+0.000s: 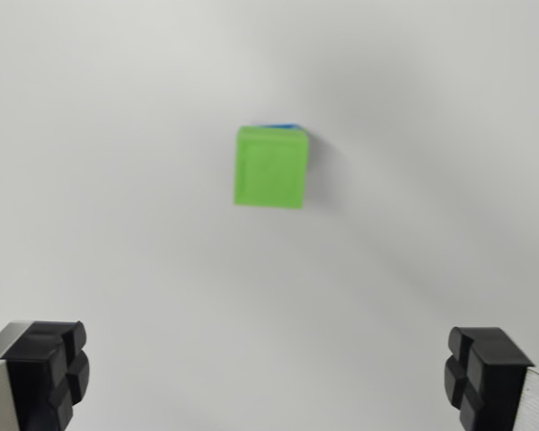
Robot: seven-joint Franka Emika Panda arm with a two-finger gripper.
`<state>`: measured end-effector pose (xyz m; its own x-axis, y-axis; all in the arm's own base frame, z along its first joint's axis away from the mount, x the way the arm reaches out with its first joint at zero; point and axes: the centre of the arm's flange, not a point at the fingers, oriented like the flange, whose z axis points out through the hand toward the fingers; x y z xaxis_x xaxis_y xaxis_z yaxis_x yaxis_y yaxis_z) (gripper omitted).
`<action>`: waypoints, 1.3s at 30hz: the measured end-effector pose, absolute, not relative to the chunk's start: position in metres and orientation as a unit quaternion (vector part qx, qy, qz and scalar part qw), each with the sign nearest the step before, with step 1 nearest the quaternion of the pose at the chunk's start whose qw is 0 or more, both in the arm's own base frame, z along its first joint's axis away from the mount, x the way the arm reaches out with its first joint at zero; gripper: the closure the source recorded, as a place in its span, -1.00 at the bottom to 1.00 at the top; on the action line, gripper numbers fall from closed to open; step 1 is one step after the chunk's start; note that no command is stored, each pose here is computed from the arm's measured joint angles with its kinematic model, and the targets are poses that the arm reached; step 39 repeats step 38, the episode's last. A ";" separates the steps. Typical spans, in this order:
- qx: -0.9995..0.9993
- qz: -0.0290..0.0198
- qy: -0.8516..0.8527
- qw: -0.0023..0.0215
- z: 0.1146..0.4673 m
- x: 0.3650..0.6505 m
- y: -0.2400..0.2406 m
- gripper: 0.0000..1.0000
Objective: Stack cube
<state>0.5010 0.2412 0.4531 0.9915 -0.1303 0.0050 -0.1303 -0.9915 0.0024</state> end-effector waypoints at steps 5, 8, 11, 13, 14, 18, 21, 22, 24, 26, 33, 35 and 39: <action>0.998 0.003 -0.065 0.001 0.462 0.501 0.241 -1.00; 0.998 0.002 -0.065 0.001 0.465 0.501 0.241 -1.00; 0.998 0.002 -0.065 0.002 0.467 0.501 0.241 -1.00; 0.998 0.002 -0.065 0.002 0.467 0.501 0.241 -1.00; 0.998 0.002 -0.065 0.002 0.467 0.501 0.241 -1.00; 0.998 0.002 -0.065 0.002 0.466 0.501 0.241 -1.00; 0.998 0.002 -0.065 0.002 0.466 0.501 0.241 -1.00; 0.998 0.002 -0.065 0.002 0.466 0.501 0.241 -1.00; 0.998 0.002 -0.065 0.002 0.466 0.501 0.241 -1.00; 0.998 0.002 -0.065 0.002 0.466 0.501 0.241 -1.00; 0.998 0.002 -0.065 0.002 0.466 0.501 0.241 -1.00; 0.998 0.002 -0.065 0.002 0.466 0.501 0.241 -1.00; 0.998 0.002 -0.065 0.002 0.466 0.501 0.241 -1.00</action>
